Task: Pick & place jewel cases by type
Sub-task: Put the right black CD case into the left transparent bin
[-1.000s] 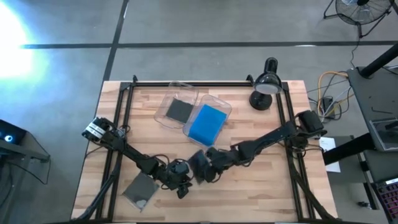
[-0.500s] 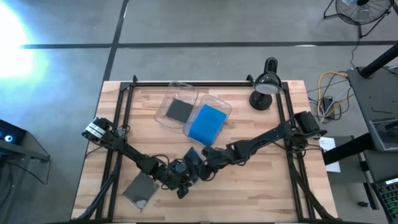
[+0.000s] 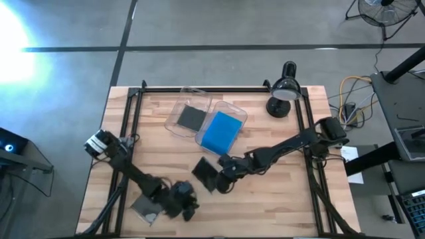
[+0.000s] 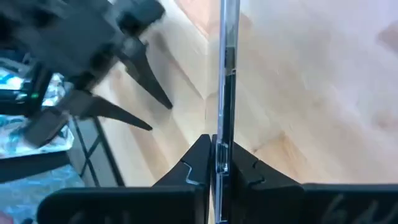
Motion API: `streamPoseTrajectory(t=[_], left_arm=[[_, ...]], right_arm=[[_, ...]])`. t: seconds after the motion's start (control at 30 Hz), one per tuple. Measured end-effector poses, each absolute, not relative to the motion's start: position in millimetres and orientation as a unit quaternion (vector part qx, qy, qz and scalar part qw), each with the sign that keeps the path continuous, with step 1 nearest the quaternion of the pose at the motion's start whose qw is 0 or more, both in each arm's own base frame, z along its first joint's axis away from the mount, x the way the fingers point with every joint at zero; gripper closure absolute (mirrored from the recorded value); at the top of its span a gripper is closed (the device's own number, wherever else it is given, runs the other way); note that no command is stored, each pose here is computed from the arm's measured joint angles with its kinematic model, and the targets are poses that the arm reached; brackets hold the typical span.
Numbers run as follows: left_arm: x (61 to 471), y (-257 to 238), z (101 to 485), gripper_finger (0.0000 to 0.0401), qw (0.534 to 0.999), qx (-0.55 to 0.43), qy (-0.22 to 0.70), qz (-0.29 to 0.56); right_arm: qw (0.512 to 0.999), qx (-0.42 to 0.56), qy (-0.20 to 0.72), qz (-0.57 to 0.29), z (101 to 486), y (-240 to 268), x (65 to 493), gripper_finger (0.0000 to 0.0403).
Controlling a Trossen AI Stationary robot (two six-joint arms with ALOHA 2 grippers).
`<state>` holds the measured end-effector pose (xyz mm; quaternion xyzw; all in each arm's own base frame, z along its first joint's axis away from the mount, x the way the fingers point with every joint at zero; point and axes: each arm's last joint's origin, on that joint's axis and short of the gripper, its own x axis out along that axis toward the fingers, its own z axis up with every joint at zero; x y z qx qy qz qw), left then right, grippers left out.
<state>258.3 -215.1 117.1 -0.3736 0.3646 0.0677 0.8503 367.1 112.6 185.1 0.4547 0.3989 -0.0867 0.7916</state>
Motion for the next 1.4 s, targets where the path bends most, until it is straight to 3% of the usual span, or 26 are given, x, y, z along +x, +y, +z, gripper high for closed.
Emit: streamPoseTrajectory(t=[0.2, 0.37, 0.5, 0.63, 0.8, 0.93, 1.1, 1.27, 1.4], left_arm=[[233, -242, 123, 0.0254, 0.827, -0.458, 0.305, 0.119], [232, -247, 130, 0.0254, 0.82, -0.474, 0.284, 0.151], [237, -250, 139, 0.0254, 0.819, -0.479, 0.277, 0.153], [241, -254, 149, 0.0254, 0.825, -0.468, 0.275, 0.156], [234, -251, 163, 0.0254, 0.836, -0.415, 0.309, 0.182], [226, -247, 174, 0.0254, 0.839, -0.386, 0.329, 0.195], [218, -242, 184, 0.0254, 0.835, -0.379, 0.345, 0.2], [208, -233, 196, 0.0254, 0.828, -0.369, 0.365, 0.211], [198, -221, 207, 0.0254, 0.828, -0.35, 0.374, 0.228]], right_arm=[[0.864, 0.374, 0.332, -0.065, 234, 96, 366, 0.039], [0.908, 0.307, 0.27, -0.089, 277, 38, 392, 0.039], [0.895, 0.332, 0.259, -0.146, 286, -28, 415, 0.039], [0.874, 0.385, 0.278, -0.104, 273, -87, 437, 0.039], [0.826, 0.391, 0.394, -0.103, 237, -124, 457, 0.0384], [0.806, 0.335, 0.478, -0.096, 217, -134, 470, 0.0356], [0.823, 0.295, 0.476, -0.096, 232, -141, 485, 0.0306], [0.842, 0.222, 0.466, -0.156, 264, -147, 481, 0.0252], [0.841, 0.089, 0.466, -0.26, 290, -139, 468, 0.0216]])
